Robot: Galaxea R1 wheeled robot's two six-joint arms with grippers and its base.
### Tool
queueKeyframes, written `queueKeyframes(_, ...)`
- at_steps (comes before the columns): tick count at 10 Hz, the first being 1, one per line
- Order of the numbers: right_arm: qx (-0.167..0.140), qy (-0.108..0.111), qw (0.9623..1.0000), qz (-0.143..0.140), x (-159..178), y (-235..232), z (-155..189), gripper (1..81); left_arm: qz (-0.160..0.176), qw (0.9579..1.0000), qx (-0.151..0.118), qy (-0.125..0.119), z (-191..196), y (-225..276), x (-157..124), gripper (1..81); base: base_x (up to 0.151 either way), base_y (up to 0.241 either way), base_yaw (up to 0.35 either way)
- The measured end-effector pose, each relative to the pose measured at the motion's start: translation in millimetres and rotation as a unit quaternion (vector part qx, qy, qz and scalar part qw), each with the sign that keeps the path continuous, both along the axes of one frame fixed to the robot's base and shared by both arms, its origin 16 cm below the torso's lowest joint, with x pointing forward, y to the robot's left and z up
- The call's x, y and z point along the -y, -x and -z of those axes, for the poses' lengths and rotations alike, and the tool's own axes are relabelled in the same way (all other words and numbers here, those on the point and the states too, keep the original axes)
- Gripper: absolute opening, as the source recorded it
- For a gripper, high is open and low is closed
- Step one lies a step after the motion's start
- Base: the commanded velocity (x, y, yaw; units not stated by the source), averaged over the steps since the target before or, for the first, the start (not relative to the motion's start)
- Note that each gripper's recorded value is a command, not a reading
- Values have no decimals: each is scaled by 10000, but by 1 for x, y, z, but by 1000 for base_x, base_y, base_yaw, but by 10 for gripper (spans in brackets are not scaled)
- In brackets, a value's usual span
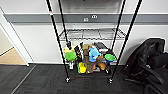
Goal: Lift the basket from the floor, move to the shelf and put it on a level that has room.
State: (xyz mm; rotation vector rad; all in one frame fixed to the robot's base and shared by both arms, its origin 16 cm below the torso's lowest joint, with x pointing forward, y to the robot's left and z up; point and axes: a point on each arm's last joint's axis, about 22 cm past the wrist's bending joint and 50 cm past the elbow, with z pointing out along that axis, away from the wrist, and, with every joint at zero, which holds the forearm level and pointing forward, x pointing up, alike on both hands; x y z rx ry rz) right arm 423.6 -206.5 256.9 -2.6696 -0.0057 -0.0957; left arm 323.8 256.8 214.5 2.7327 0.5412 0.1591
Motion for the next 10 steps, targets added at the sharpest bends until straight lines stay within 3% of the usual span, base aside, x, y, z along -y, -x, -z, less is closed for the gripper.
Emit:
queueKeyframes(5,163,-2,9999,53,1,-40,24,811,-35,9981,612,-9,26,-75,3,811,0,0,0)
queueKeyframes(7,145,-2,9999,72,1,-46,39,811,-5,9983,584,60,41,-82,13,811,0,0,0)
queueKeyframes(10,-67,-24,9999,108,-1,-41,81,811,20,9994,334,98,81,-72,17,811,0,0,0)
